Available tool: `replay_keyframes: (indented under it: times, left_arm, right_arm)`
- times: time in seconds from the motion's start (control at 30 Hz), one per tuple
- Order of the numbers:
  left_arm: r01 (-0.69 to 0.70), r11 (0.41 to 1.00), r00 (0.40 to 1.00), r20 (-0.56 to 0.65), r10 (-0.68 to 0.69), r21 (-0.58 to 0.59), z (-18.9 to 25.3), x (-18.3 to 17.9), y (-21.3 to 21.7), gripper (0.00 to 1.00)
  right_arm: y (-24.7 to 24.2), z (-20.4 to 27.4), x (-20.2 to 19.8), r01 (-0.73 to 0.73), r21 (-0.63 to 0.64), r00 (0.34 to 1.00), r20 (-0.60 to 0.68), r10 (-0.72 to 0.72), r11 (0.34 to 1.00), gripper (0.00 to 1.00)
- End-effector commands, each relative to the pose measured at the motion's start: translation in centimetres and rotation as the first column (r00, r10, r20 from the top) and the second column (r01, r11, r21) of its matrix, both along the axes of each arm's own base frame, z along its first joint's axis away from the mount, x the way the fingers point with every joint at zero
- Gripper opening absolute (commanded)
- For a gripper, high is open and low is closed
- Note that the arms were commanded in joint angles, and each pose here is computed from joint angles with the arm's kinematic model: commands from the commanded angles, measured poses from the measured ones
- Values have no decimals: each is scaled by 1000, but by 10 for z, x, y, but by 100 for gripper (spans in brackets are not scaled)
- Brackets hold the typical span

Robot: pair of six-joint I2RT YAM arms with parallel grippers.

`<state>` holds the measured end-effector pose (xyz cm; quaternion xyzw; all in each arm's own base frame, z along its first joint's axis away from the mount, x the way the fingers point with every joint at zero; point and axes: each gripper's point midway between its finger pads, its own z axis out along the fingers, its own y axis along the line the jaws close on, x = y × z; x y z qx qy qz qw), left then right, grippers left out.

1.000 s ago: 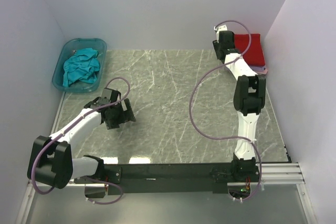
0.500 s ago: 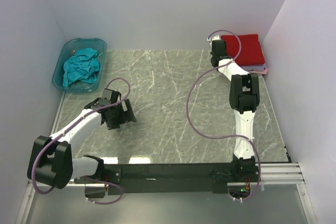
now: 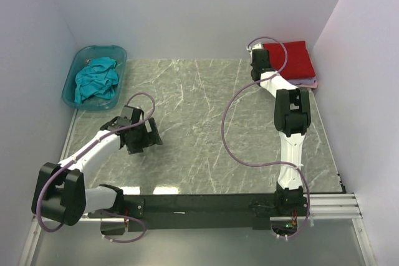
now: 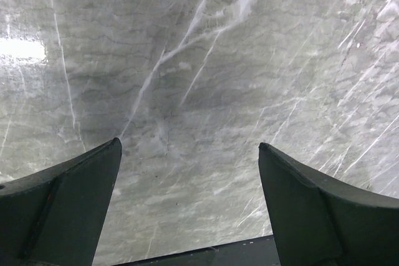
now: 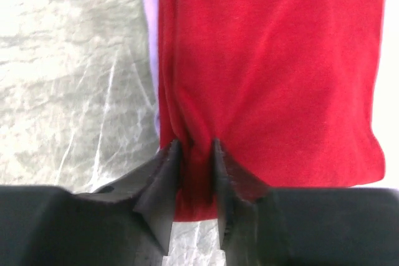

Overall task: Fold and stack the t-shirts
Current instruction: Neatly place the folded tshirt to the corner, then reset both grippers

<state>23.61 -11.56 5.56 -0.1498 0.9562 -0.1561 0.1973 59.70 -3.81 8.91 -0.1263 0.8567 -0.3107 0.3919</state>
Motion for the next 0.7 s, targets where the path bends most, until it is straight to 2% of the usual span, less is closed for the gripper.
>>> replay_keyframes:
  times: [0.0,0.03,0.07,0.13,0.17,0.27,0.43,0.47,0.53,0.57,0.63,0.67]
  left_arm:
    - [-3,1000,999,41,4,-25,8,5,-4,97]
    - [-3,1000,999,52,5,-25,10,6,-4,97]
    - [-4,1000,998,64,6,-24,13,7,-4,97]
    - [-13,1000,997,82,15,-23,17,8,-2,98]
    - [-28,1000,995,96,29,-9,20,11,1,98]
    - [-61,998,987,151,57,17,38,17,9,99]
    - [-135,989,947,302,114,52,90,28,27,99]
    - [-154,986,935,332,126,58,104,30,31,99]
    - [-220,972,900,400,171,81,126,30,46,100]
    - [-246,966,886,424,188,84,138,29,52,100]
    - [-318,944,838,491,237,87,160,25,68,100]
    - [-339,937,821,512,252,83,172,21,73,99]
  right_arm:
    - [11,53,0,-7,77,996,87,0,997,37]
    - [18,59,1,-25,129,994,108,11,991,43]
    - [22,77,-1,-38,161,990,144,14,986,53]
    - [33,91,-5,-63,245,984,175,20,967,59]
    - [36,115,-9,-74,276,976,218,13,958,65]
    - [44,157,-28,-80,387,960,278,-34,919,71]
    - [44,222,-76,-72,508,925,356,-133,858,74]
    - [40,246,-98,-68,533,908,384,-169,844,75]
    - [36,256,-122,-43,587,892,386,-233,809,79]
    - [34,279,-147,-62,604,874,418,-249,795,80]
    - [30,284,-173,-52,632,860,422,-286,774,85]
    - [26,307,-201,-84,639,832,467,-299,764,87]
